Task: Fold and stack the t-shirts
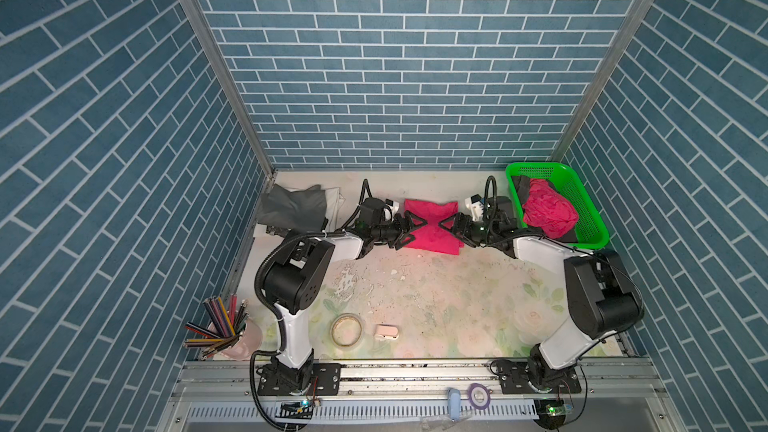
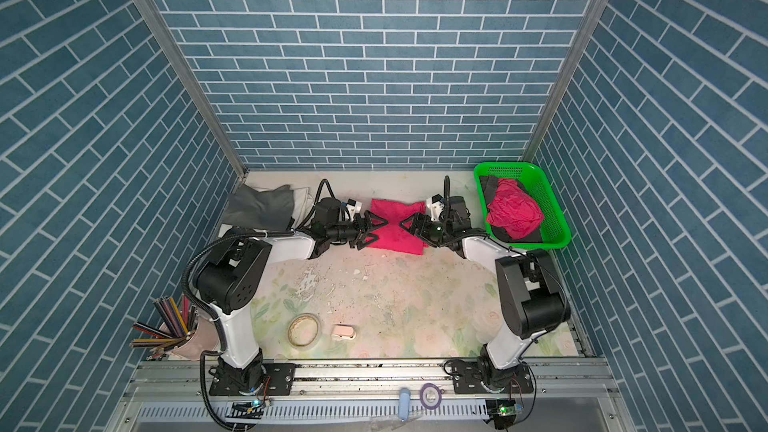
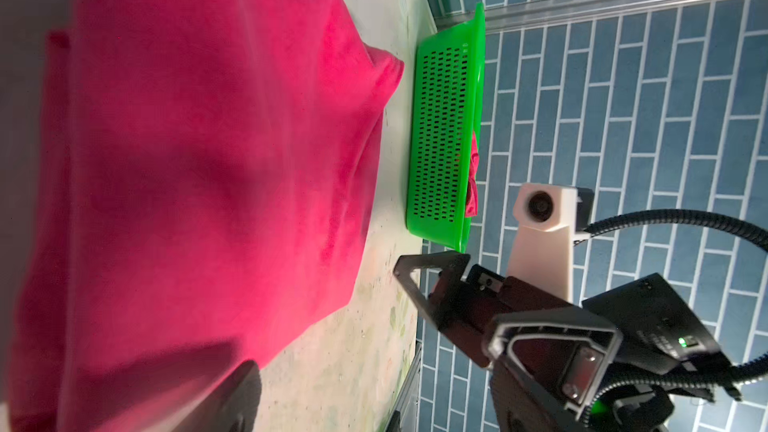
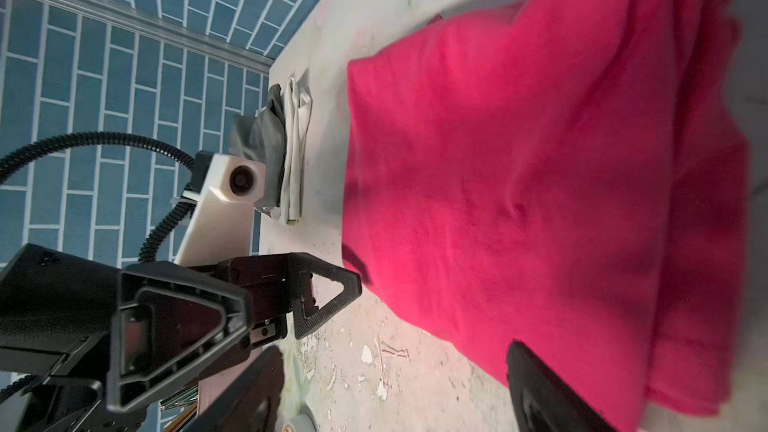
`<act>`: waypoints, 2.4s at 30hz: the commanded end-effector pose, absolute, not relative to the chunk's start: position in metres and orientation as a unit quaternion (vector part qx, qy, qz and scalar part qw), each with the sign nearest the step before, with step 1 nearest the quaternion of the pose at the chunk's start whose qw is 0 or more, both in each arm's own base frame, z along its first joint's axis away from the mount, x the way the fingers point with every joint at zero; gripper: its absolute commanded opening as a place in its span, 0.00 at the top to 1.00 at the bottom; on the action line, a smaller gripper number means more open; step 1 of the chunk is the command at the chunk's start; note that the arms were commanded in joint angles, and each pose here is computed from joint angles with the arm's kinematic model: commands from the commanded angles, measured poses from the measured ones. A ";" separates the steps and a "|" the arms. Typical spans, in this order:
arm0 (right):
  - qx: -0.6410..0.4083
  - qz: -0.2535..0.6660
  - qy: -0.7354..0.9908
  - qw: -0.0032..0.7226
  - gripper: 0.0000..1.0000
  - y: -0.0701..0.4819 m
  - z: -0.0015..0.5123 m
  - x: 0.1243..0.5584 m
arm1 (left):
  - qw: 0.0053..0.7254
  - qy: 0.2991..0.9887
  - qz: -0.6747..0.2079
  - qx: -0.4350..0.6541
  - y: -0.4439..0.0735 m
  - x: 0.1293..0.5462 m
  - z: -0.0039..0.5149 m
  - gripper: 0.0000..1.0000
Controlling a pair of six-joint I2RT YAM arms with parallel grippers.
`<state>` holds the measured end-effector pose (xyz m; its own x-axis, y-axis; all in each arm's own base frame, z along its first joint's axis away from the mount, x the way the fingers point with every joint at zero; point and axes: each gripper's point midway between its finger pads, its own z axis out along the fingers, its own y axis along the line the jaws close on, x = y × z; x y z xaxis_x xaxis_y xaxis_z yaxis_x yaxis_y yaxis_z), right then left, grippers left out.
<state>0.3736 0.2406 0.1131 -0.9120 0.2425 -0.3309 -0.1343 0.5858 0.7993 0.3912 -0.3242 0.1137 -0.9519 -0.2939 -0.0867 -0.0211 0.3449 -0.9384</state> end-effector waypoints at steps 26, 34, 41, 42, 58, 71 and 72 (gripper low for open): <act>0.012 0.378 0.872 0.310 0.06 0.185 0.180 0.393 | 0.366 0.920 -0.137 0.006 -0.222 0.476 0.140 0.12; 0.014 0.383 0.878 0.287 0.05 0.177 0.155 0.375 | 0.272 0.924 -0.266 0.028 -0.261 0.476 0.095 0.12; 0.018 0.380 0.885 0.268 0.04 0.173 0.132 0.354 | 0.227 0.915 -0.330 0.050 -0.288 0.456 0.070 0.12; 0.019 0.380 0.886 0.266 0.03 0.173 0.129 0.352 | 0.221 0.915 -0.334 0.050 -0.289 0.453 0.066 0.12; 0.018 0.382 0.882 0.274 0.05 0.171 0.128 0.349 | 0.147 0.933 -0.323 0.058 -0.306 0.443 0.004 0.51; 0.006 0.354 0.890 0.288 0.07 0.172 0.133 0.352 | 0.227 0.951 -0.155 0.144 -0.266 0.476 0.091 1.00; -0.001 0.353 0.890 0.289 0.07 0.177 0.133 0.352 | 0.230 0.953 -0.125 0.152 -0.257 0.477 0.096 1.00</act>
<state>0.3493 0.1712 0.1242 -0.8545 0.2499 -0.4553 -0.1474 0.7239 0.6740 0.4777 -0.2942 0.0629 -0.8817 0.1242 -0.4551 0.3203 0.8660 -0.3841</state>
